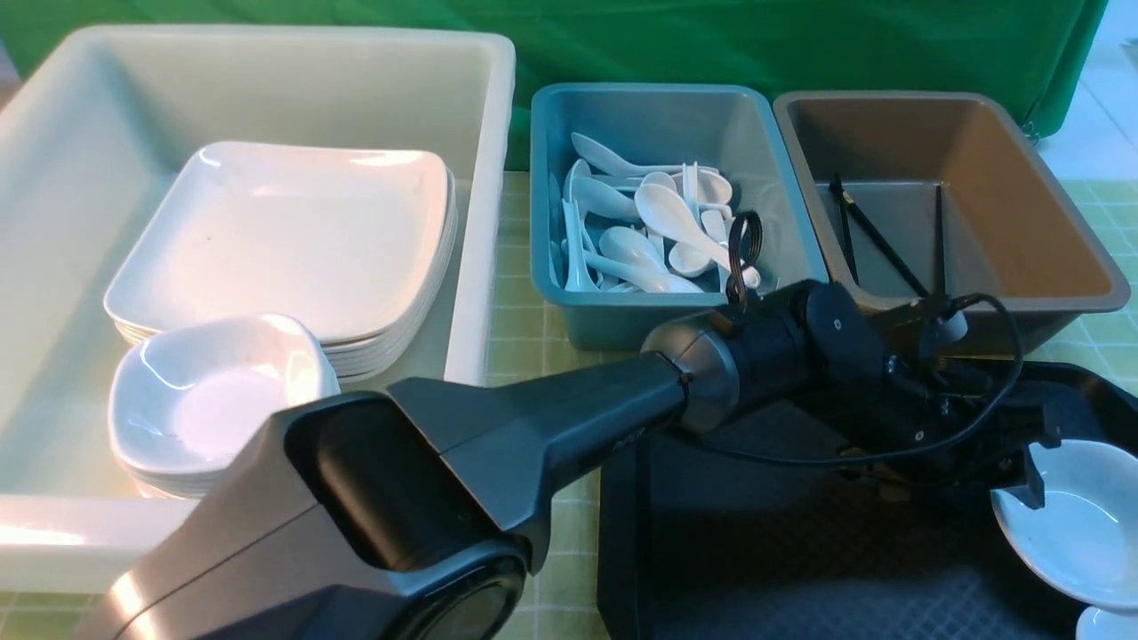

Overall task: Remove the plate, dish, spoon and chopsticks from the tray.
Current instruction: Use the left arm to grab a small plate from the dinner plate

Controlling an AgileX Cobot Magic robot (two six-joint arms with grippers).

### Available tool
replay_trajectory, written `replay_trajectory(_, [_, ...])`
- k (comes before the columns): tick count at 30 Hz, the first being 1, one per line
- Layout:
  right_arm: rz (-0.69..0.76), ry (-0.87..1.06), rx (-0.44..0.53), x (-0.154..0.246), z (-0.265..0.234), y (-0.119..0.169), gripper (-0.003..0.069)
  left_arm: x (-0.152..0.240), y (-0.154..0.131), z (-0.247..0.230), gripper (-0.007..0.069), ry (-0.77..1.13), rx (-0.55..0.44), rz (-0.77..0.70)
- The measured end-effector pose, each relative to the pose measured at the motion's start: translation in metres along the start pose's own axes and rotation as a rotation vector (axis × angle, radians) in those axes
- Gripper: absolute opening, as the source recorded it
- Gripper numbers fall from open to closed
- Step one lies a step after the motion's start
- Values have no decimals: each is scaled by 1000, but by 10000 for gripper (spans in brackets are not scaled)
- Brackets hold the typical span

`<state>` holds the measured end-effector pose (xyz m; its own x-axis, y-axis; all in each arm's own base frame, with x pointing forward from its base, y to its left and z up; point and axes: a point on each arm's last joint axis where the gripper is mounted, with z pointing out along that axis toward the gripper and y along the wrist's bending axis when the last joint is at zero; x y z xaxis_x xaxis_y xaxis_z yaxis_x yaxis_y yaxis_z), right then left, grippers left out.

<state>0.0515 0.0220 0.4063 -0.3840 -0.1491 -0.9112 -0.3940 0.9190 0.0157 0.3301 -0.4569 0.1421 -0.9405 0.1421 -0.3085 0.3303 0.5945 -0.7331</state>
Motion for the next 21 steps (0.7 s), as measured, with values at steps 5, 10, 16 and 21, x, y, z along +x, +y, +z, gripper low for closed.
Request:
replay_trajectory(5, [0, 0, 0, 0, 0, 0, 210, -2, 0, 1, 407, -36, 1, 4])
replay_trajectory(10, [1, 0, -1, 0, 0, 0, 211, -3, -2, 2, 407, -60, 2, 11])
replay_trajectory(16, [1, 0, -1, 0, 0, 0, 216, 7, -13, 9, 407, -64, 10, 43])
replay_trajectory(21, [1, 0, -1, 0, 0, 0, 221, 10, -17, 11, 400, -79, 10, 59])
